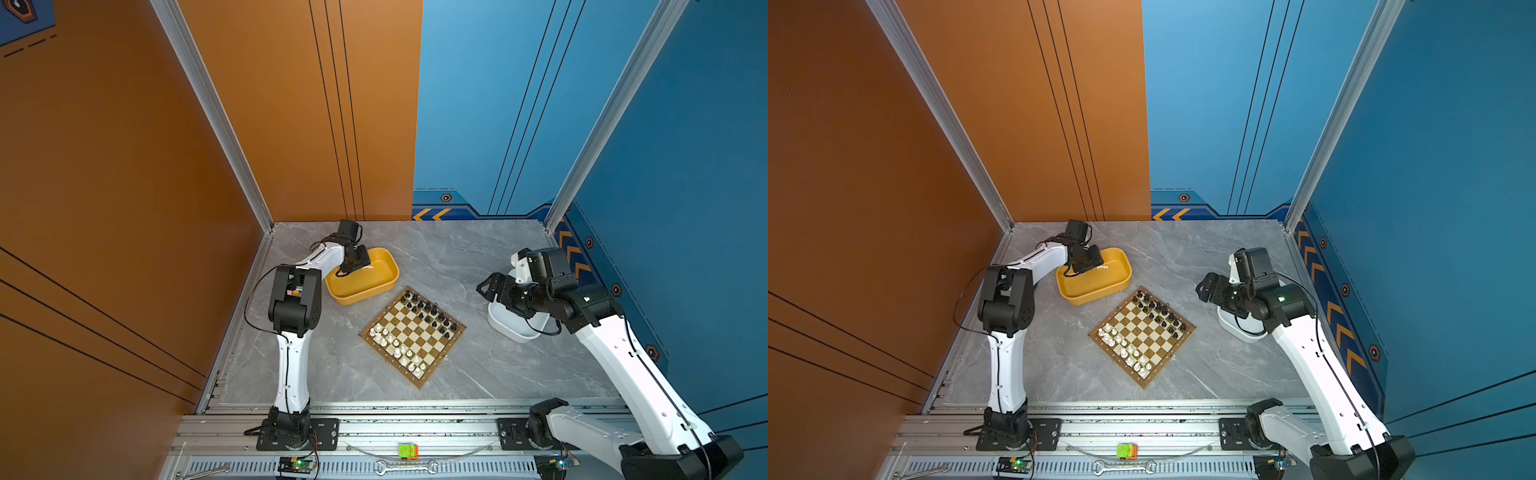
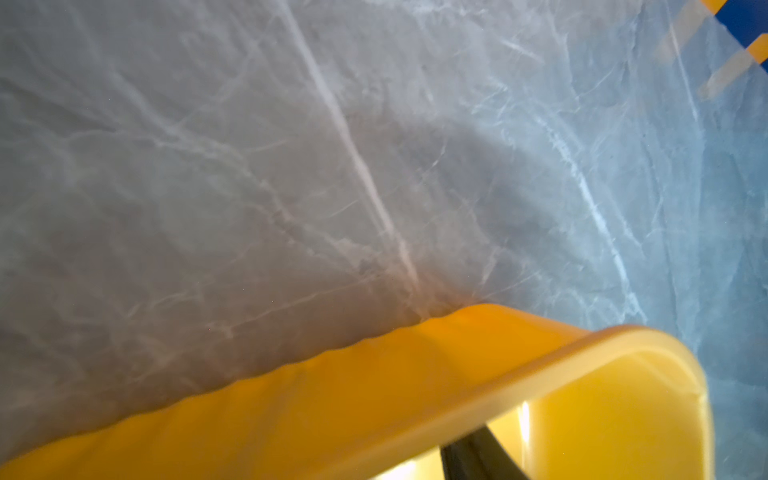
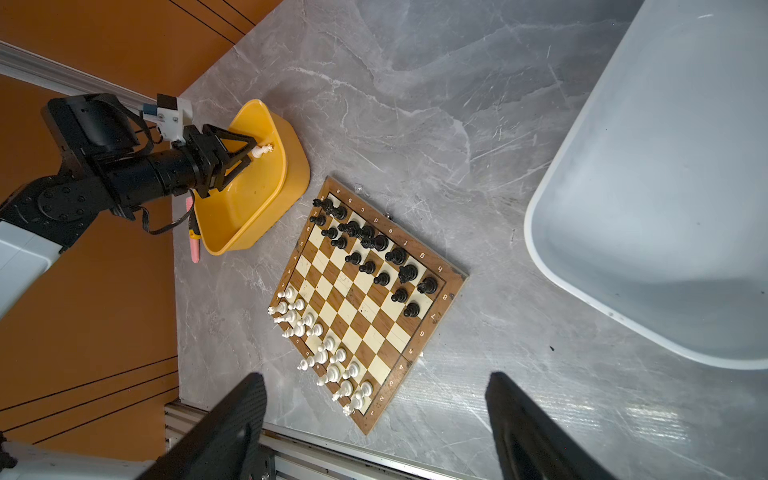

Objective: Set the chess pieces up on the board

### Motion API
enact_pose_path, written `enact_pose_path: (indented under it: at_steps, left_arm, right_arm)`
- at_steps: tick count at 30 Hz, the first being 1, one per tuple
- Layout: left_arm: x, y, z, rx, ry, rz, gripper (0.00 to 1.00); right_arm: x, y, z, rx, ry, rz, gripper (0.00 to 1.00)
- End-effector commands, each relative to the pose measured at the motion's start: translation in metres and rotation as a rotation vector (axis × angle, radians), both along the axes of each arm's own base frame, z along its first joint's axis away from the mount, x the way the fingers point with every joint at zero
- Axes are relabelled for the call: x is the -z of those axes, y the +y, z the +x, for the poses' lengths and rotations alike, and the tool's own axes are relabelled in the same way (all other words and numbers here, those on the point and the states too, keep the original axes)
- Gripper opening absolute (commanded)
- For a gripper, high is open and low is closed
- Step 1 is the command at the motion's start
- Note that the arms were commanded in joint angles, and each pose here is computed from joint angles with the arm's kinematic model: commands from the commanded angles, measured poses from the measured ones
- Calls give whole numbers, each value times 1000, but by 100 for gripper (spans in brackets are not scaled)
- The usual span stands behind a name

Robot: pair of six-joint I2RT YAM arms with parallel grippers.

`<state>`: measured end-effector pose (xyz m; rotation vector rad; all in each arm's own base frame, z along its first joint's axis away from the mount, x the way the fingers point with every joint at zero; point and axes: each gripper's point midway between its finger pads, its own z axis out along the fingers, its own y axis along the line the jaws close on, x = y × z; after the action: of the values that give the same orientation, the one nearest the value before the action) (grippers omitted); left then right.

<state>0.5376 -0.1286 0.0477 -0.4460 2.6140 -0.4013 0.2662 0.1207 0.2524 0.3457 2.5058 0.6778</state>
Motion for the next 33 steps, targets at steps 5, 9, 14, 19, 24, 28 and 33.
enact_pose_path:
  at_steps: [5,9,14,19,24,28,33]
  left_arm:
    - [20,8,-7,-60,82,136,47]
    - [24,14,-10,-93,100,166,35]
    - [24,14,-10,-101,102,173,28]
    - [23,12,-15,-89,109,176,25]
    - [20,10,-20,-76,120,169,25]
    - [1,9,-29,-36,104,168,33]
    - [-35,20,-62,49,154,210,37]
  right_arm:
    - [3,-6,-9,23,-9,-10,86]
    - [4,-9,-13,34,-7,-14,86]
    - [4,-13,-17,41,-9,-16,86]
    - [5,-17,-21,45,-9,-16,86]
    - [5,-19,-24,45,-7,-8,86]
    - [4,-20,-25,42,-5,-5,86]
    - [-1,-23,-26,39,-7,-13,86]
